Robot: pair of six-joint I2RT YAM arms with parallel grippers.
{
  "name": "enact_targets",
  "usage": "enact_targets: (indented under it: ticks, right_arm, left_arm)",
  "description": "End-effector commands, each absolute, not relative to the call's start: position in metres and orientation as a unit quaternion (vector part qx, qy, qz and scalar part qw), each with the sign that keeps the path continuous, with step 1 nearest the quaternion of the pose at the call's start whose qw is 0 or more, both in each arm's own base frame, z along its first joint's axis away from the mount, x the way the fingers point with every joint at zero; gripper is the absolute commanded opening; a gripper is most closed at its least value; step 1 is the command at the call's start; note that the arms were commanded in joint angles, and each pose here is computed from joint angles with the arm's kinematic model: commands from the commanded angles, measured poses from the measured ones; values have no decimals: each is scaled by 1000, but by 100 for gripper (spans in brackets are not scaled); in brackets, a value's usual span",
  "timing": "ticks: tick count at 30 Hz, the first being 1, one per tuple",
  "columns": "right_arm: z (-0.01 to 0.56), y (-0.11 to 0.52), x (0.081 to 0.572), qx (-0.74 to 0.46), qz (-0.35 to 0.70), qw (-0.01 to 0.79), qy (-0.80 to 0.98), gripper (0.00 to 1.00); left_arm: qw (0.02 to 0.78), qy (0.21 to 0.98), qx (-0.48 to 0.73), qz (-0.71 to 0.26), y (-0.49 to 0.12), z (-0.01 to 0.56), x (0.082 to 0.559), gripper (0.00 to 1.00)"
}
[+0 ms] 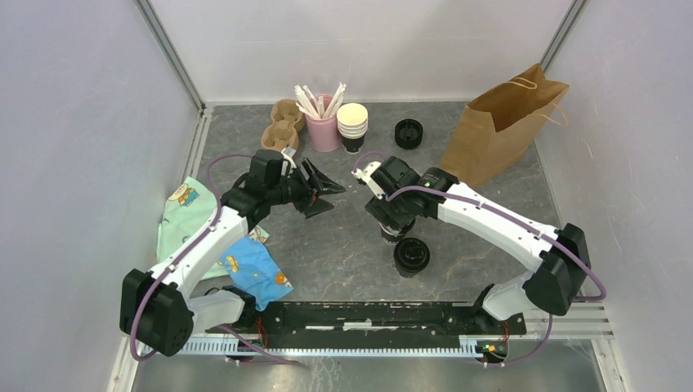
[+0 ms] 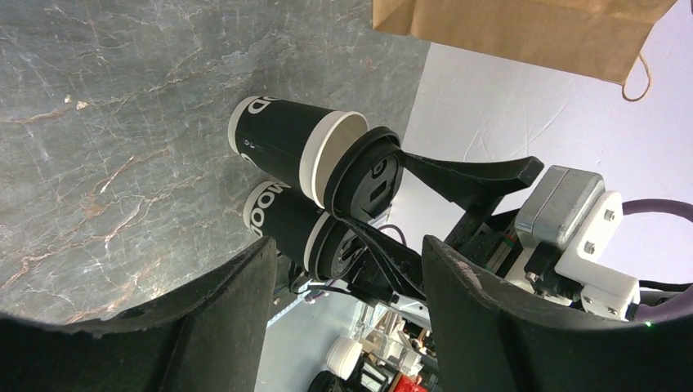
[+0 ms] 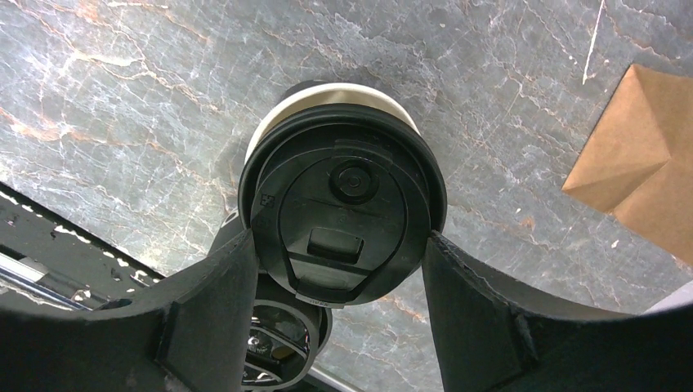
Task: Pack the takeout coffee
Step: Close the cup lid on the coffee cup.
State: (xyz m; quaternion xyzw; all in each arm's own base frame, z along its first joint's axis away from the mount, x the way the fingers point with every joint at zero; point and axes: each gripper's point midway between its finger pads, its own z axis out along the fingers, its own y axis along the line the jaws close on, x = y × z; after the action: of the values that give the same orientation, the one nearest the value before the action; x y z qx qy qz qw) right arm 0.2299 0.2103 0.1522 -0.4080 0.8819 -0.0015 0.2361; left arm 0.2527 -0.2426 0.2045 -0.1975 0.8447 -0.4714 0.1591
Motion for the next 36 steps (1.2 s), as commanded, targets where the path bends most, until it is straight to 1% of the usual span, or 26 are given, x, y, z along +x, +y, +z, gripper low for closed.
enact_targets:
  ticks: [1,10,14,17,23,25,28,29,31,34,36]
  right_arm:
    - [153,218,234,-408,9,255,877,63]
    - [143,214,236,-409,-2,254,877,64]
    - [141,212,237,-407,-7,255,877,67]
    - [149,216,240,-403,-5,267,876,73]
    - [187,218,246,-394,4,290,872,89]
    - [199,219,245,-389,23,297,872,94]
    - [211,215,248,-366,80,306,875,96]
    - [212,212,249,-339,112,305,883,95]
    - [215,203,256,-298,190,312,882,90]
    - [201,188,259,-256,263,303,879,85]
    - [188,183,259,-226,312,295,875,80]
  left_arm:
    - [189,836,-159,-490,-247,225,256,72]
    - [189,835,-158,-492,-247,228,257,73]
    - [187,835,-156,-493,-249,228,257,74]
    - [183,836,-152,-494,-250,227,257,77]
    - [171,841,-134,-495,-259,225,258,84]
    - [160,845,-120,-495,-268,223,256,85]
    - [142,853,-94,-493,-288,218,251,84]
    - [134,857,-85,-490,-295,213,249,83]
    - [117,862,-63,-489,-310,207,246,79]
    - [93,869,-37,-484,-329,195,241,74]
    - [83,871,-20,-483,-341,191,238,73]
